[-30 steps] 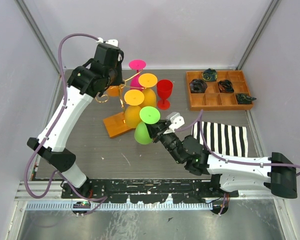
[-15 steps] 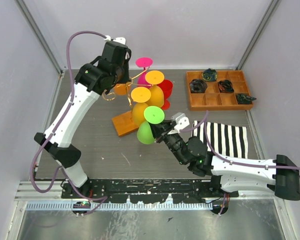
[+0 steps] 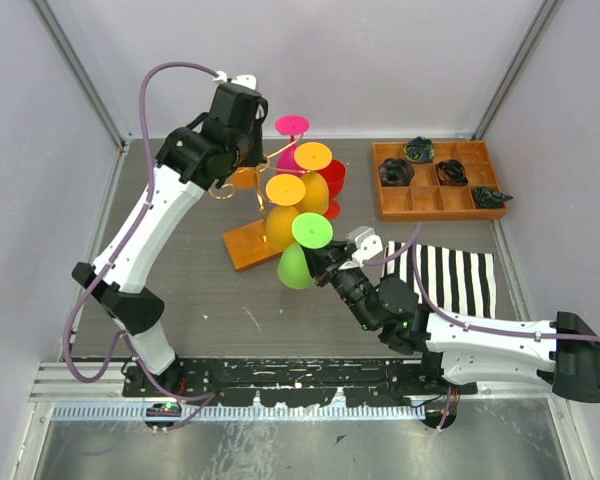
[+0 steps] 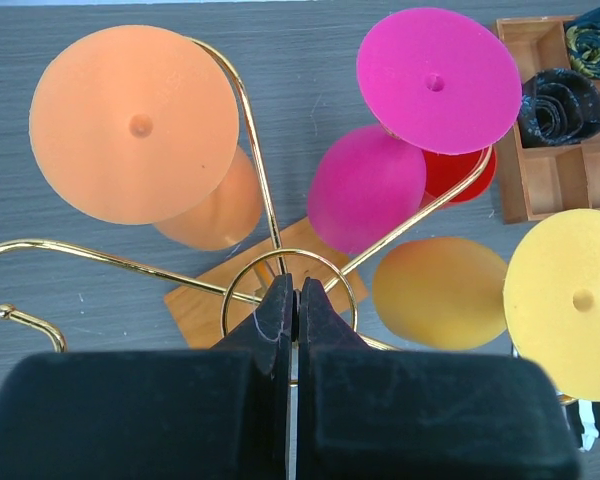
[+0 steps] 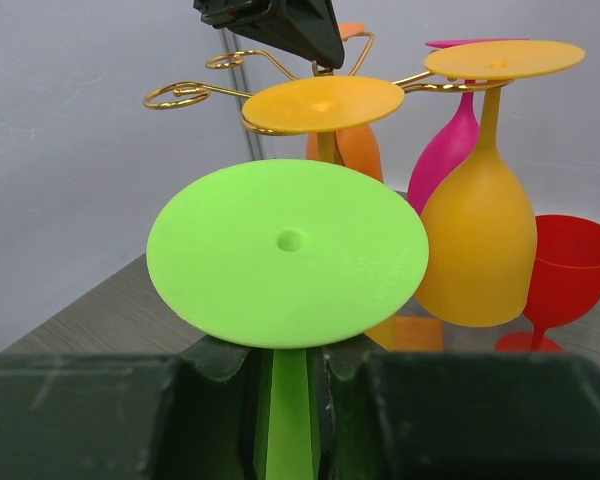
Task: Place the wine glass upside down on the wine glass rack
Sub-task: Adjust the wine rack at the center of the board.
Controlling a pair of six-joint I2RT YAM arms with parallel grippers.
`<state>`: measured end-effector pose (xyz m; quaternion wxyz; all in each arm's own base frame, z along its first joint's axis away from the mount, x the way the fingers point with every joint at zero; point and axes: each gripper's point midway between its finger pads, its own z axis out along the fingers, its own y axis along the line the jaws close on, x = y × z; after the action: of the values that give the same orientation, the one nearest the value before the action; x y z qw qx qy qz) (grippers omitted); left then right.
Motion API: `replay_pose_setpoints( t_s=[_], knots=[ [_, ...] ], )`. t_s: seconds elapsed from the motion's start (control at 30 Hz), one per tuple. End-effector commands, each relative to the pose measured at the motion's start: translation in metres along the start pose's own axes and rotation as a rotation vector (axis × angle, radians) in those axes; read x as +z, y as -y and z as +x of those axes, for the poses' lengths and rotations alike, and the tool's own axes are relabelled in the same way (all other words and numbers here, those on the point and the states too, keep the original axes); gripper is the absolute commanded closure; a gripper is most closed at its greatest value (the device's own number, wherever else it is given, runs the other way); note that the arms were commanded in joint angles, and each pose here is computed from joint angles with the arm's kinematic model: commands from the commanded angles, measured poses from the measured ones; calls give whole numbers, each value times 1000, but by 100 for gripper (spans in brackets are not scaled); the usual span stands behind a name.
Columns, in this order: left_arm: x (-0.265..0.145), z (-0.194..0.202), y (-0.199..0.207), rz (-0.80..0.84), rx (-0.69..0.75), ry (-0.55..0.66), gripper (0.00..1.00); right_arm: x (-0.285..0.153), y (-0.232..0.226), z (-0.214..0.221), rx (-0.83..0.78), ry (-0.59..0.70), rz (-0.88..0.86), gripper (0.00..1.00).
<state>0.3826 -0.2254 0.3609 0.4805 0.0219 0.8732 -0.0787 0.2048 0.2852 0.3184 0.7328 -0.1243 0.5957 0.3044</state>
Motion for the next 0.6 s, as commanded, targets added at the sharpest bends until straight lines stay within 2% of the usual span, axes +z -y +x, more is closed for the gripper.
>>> replay_pose_setpoints(
  t_s=[0.0,0.37,0.57],
  knots=[
    [-20,-55,13,74,-92,211,100,-1,4,-21,31,59,17,99],
    [-20,-43,14,99,-83,194,100,-4,6,-20,33,58,23,99],
    [-32,-38,7,110,-84,204,92,-5,8,-19,34,57,31,99]
  ],
)
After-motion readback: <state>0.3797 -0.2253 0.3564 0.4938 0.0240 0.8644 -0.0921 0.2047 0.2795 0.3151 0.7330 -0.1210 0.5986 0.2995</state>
